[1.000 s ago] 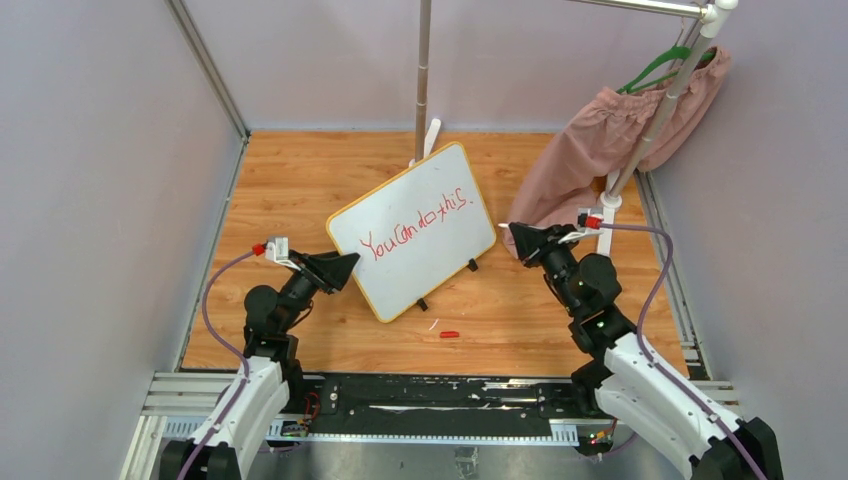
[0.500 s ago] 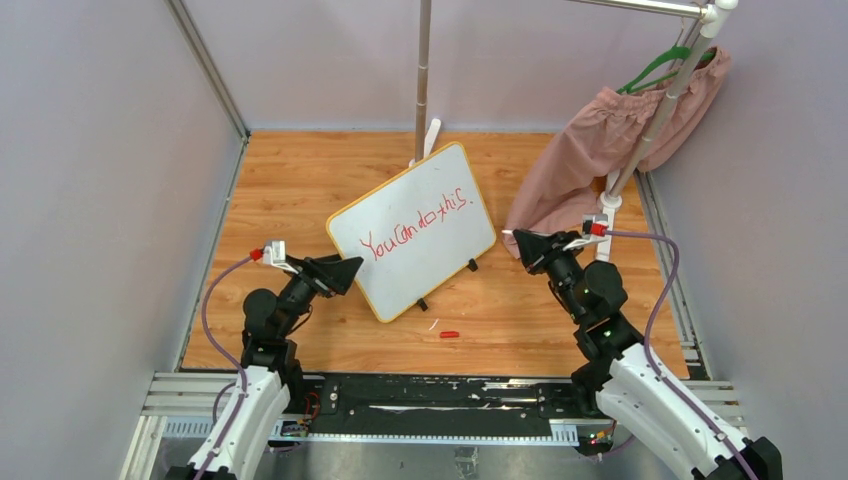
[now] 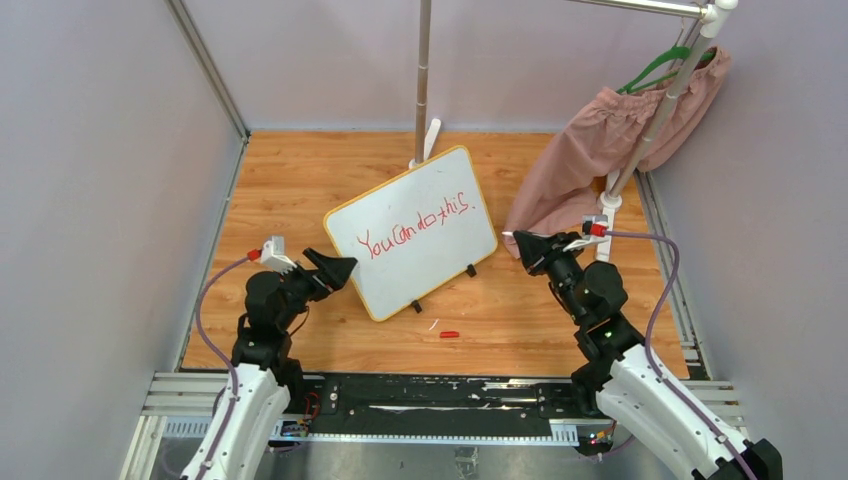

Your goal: Write a sentence on the whiteboard

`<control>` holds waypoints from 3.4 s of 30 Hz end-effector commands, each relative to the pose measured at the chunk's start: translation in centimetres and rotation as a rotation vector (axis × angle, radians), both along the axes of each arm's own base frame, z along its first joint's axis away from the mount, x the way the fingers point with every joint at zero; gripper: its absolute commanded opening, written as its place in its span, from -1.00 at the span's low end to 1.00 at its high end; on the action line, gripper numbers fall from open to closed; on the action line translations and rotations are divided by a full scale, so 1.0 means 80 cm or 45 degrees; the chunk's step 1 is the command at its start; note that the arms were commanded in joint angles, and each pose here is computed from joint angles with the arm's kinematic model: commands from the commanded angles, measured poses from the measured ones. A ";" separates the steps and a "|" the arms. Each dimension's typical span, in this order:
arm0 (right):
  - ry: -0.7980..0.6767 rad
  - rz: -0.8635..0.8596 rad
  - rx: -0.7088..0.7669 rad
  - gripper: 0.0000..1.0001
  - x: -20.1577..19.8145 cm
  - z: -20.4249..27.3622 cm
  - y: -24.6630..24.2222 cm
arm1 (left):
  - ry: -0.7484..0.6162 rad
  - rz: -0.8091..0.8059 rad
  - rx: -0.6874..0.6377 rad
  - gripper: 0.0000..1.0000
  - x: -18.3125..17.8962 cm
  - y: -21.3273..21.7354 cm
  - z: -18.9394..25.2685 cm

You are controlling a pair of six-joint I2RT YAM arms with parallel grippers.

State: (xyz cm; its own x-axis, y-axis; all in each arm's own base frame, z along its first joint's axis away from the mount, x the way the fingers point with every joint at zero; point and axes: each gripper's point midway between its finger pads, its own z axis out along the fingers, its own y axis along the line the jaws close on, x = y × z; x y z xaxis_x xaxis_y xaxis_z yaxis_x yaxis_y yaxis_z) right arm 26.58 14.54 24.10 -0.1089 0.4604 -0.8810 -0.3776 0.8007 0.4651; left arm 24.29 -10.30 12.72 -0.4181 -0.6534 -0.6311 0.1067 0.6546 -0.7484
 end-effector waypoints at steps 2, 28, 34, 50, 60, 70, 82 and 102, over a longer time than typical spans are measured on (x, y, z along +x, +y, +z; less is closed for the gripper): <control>-0.042 0.007 0.009 -1.00 0.003 0.020 0.001 | 0.145 0.079 0.134 1.00 -0.005 0.021 -0.006; -0.041 0.055 0.011 -1.00 0.002 0.033 0.010 | 0.017 0.537 0.410 1.00 -0.001 0.113 0.193; -0.049 0.175 -0.046 -1.00 -0.008 0.045 0.027 | -0.212 0.652 0.466 1.00 -0.001 0.135 0.299; 0.108 0.263 -0.251 -1.00 -0.034 0.023 0.025 | -0.749 -0.235 0.652 1.00 0.001 -0.053 0.413; 0.210 0.195 -0.366 -1.00 -0.076 0.000 -0.016 | -0.788 -0.807 0.930 1.00 -0.078 -0.132 0.297; 0.278 0.198 -0.304 -1.00 -0.115 -0.037 -0.032 | -0.773 -1.268 0.922 1.00 -0.152 -0.184 0.182; 0.214 0.172 -0.280 -1.00 -0.121 -0.024 -0.039 | -0.688 -1.862 1.585 0.80 -0.178 -0.249 0.030; 0.134 0.164 -0.249 -1.00 -0.130 -0.009 -0.045 | -0.389 -1.849 1.512 0.21 -0.122 -0.307 -0.071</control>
